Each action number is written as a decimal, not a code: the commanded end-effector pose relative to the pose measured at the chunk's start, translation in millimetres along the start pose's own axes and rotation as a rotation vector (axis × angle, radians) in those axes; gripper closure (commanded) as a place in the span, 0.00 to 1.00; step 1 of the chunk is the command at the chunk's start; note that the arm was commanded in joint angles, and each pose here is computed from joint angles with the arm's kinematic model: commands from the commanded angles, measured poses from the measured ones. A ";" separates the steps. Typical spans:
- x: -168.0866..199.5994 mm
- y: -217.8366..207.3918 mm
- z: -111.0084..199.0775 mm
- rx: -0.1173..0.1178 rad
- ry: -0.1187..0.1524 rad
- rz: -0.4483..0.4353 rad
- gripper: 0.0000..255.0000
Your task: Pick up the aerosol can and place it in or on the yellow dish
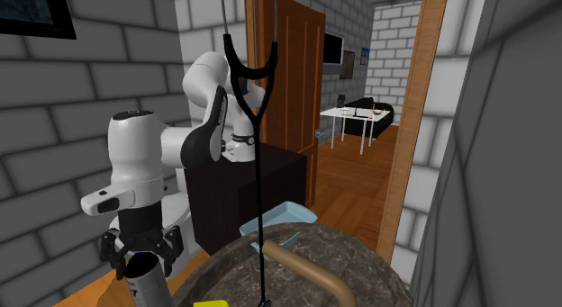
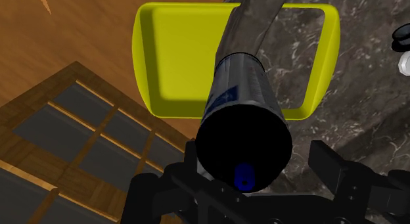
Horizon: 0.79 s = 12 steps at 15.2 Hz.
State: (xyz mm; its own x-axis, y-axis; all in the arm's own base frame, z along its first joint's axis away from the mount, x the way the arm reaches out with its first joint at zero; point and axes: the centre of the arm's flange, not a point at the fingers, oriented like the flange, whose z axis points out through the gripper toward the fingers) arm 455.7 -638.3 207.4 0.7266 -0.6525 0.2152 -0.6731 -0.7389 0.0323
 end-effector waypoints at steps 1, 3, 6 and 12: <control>-0.3 -0.4 -13.5 0.000 0.000 0.000 0.00; -0.3 -0.4 -39.9 0.000 0.000 0.000 0.00; -0.3 -0.4 -50.3 0.000 0.000 0.000 0.00; -0.3 -0.4 -50.3 0.000 0.000 0.000 0.00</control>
State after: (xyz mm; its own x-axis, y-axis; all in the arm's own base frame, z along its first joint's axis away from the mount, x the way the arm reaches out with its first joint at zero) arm 448.8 -629.3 256.4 0.7266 -0.6525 0.2152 -0.6730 -0.7389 0.0322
